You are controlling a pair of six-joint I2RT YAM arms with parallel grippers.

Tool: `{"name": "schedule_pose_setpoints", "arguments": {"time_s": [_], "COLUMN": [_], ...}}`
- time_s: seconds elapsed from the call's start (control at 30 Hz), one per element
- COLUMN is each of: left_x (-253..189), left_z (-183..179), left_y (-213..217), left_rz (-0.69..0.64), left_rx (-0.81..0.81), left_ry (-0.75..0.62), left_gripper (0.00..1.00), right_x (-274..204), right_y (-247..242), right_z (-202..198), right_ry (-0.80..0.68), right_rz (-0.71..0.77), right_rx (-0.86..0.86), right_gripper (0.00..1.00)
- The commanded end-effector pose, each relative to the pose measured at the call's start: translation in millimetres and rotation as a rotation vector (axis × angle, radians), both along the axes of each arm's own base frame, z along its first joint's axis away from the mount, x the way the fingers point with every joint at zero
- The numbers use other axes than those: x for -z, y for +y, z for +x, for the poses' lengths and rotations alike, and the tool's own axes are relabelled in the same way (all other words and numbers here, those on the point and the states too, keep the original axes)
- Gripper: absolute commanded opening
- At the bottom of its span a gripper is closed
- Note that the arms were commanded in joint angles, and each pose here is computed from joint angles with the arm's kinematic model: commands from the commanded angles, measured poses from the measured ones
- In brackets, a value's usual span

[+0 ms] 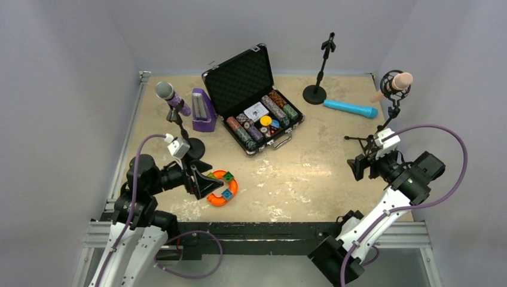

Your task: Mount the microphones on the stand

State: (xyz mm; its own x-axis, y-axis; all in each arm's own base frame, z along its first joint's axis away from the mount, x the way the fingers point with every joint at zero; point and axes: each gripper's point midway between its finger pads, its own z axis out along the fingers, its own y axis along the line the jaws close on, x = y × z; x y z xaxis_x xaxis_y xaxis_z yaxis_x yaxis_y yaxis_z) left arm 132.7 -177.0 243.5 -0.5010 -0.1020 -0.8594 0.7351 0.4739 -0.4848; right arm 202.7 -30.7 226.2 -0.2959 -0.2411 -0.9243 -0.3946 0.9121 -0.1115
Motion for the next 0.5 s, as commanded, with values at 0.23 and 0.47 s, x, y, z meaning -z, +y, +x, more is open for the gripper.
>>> {"name": "schedule_pose_setpoints", "arguments": {"time_s": [0.23, 0.47], "left_x": [-6.0, -6.0], "left_z": [1.8, 1.8], "left_y": [-2.4, -3.3], "left_rz": [-0.007, -0.011], "left_rx": [0.02, 0.027], "left_ry": [-0.051, -0.047], "left_gripper": [0.99, 0.99], "right_x": [-9.8, -10.2], "right_y": [63.4, 82.0], "right_z": [4.0, 13.1], "right_ry": [0.011, 0.044], "right_rz": [-0.02, -0.036], "right_rx": [-0.259, -0.349], "right_gripper": [0.91, 0.9]}}
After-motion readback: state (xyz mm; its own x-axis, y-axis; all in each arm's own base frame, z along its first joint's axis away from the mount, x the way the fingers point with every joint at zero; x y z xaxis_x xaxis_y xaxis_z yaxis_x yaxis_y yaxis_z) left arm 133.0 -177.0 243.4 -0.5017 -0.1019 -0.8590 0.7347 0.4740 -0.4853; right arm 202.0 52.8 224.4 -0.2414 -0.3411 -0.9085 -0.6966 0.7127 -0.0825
